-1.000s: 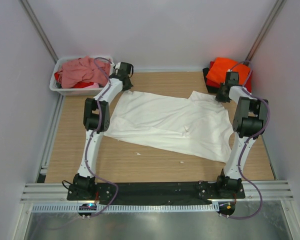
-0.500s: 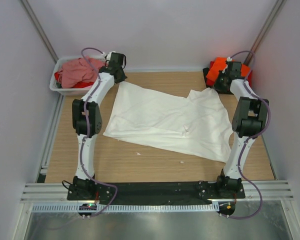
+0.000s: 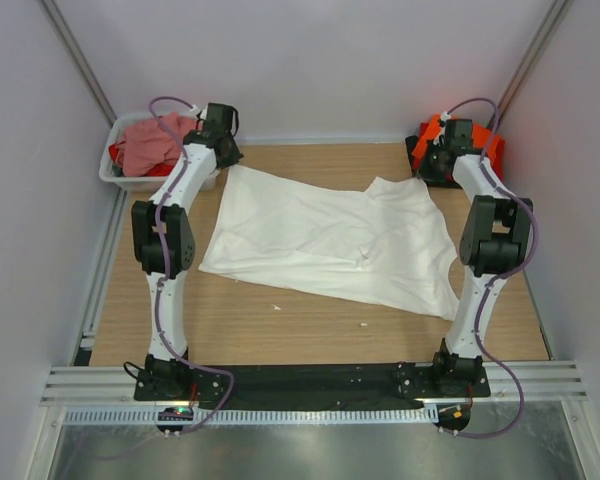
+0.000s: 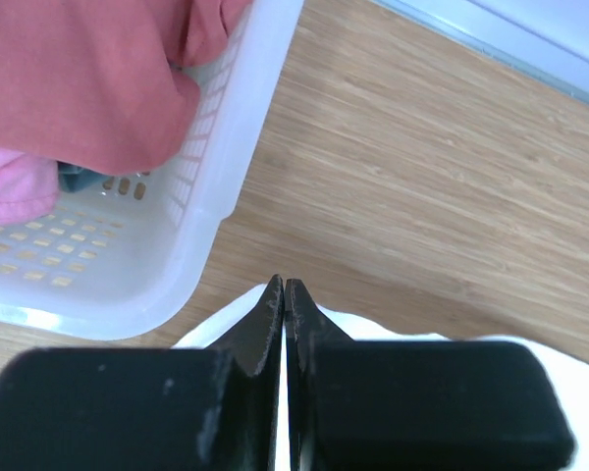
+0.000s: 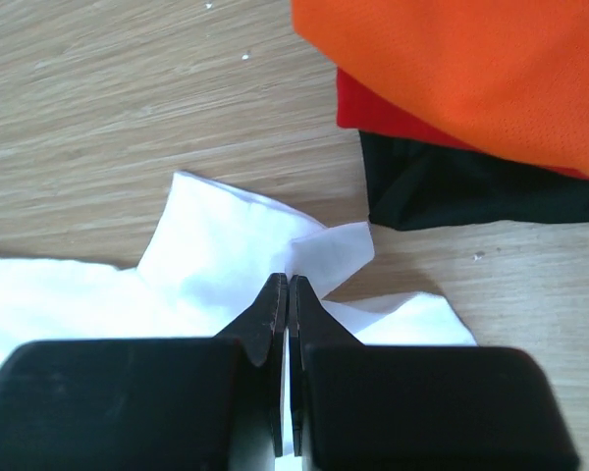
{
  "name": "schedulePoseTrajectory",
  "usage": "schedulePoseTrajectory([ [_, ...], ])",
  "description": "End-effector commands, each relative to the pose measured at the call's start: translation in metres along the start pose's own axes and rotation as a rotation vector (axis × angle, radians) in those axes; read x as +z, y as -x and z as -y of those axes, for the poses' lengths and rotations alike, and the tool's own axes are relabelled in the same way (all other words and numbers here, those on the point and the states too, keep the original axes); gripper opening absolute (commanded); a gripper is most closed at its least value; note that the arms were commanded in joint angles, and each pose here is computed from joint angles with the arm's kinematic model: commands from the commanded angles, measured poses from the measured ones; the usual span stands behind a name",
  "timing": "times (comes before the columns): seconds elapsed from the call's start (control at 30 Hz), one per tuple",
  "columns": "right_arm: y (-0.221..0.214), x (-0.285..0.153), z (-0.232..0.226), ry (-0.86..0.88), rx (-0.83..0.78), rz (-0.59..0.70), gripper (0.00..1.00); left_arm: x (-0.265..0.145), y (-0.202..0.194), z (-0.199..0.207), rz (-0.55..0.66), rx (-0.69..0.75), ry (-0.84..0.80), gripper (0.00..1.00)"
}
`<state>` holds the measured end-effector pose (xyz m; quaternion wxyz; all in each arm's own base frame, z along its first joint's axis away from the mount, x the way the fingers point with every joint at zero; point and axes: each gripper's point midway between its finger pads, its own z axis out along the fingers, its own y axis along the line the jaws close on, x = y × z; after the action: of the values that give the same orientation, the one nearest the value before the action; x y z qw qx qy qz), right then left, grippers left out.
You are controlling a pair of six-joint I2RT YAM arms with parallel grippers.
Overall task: Fold and stack the t-shirts
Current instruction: Fold the tshirt
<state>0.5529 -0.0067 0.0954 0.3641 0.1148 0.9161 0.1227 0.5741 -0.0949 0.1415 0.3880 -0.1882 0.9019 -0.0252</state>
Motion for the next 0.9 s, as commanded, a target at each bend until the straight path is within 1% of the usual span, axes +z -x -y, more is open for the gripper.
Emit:
schedulePoseTrajectory([
  [0.0, 0.046, -0.057, -0.031, 0.045, -0.069, 0.128, 0.01, -0.022, 0.021, 0.002, 0.013, -0.001, -0.056, 0.00],
  [0.03, 0.039, -0.058, -0.030, 0.045, -0.076, 0.113, 0.01, -0.024, 0.022, -0.001, 0.011, -0.002, -0.055, 0.00],
  [0.07, 0.041, -0.069, -0.033, 0.050, -0.095, 0.124, 0.01, -0.025, 0.020, -0.002, 0.004, 0.001, -0.062, 0.00],
  [0.1, 0.026, -0.069, -0.032, 0.051, -0.100, 0.093, 0.01, -0.026, 0.020, -0.003, 0.002, 0.002, -0.064, 0.00],
  [0.13, 0.021, -0.073, -0.031, 0.050, -0.104, 0.090, 0.01, -0.030, 0.023, -0.005, 0.006, 0.003, -0.066, 0.00],
  [0.17, 0.019, -0.078, -0.032, 0.052, -0.113, 0.102, 0.01, -0.029, 0.017, -0.008, -0.007, 0.010, -0.062, 0.00],
  [0.2, 0.022, -0.093, -0.034, 0.052, -0.122, 0.131, 0.01, -0.030, 0.015, -0.012, -0.014, 0.013, -0.058, 0.00],
  [0.23, 0.004, -0.094, -0.029, 0.043, -0.117, 0.104, 0.01, -0.030, 0.014, -0.015, -0.019, 0.014, -0.056, 0.00],
  [0.4, -0.015, -0.122, -0.028, 0.028, -0.116, 0.148, 0.01, -0.033, -0.001, -0.031, -0.046, 0.007, -0.045, 0.00],
  [0.57, -0.035, -0.147, -0.019, -0.016, -0.075, 0.172, 0.01, -0.035, -0.009, -0.039, -0.062, 0.019, -0.033, 0.00],
  [0.6, -0.045, -0.147, -0.015, -0.027, -0.069, 0.159, 0.01, -0.035, -0.012, -0.041, -0.069, 0.027, -0.030, 0.00],
  [0.63, -0.043, -0.157, -0.015, -0.036, -0.065, 0.190, 0.01, -0.035, -0.013, -0.043, -0.069, 0.029, -0.024, 0.00],
  [0.7, -0.054, -0.160, -0.012, -0.047, -0.051, 0.187, 0.01, -0.036, -0.013, -0.045, -0.067, 0.032, -0.022, 0.00],
  [0.77, -0.054, -0.171, -0.013, -0.045, -0.024, 0.213, 0.01, -0.036, -0.017, -0.047, -0.075, 0.037, -0.016, 0.00],
  [0.83, -0.063, -0.172, -0.014, -0.038, -0.004, 0.206, 0.01, -0.036, -0.022, -0.048, -0.088, 0.037, -0.017, 0.00],
  [0.87, -0.061, -0.178, -0.017, -0.030, 0.010, 0.228, 0.01, -0.036, -0.023, -0.048, -0.092, 0.038, -0.018, 0.00],
])
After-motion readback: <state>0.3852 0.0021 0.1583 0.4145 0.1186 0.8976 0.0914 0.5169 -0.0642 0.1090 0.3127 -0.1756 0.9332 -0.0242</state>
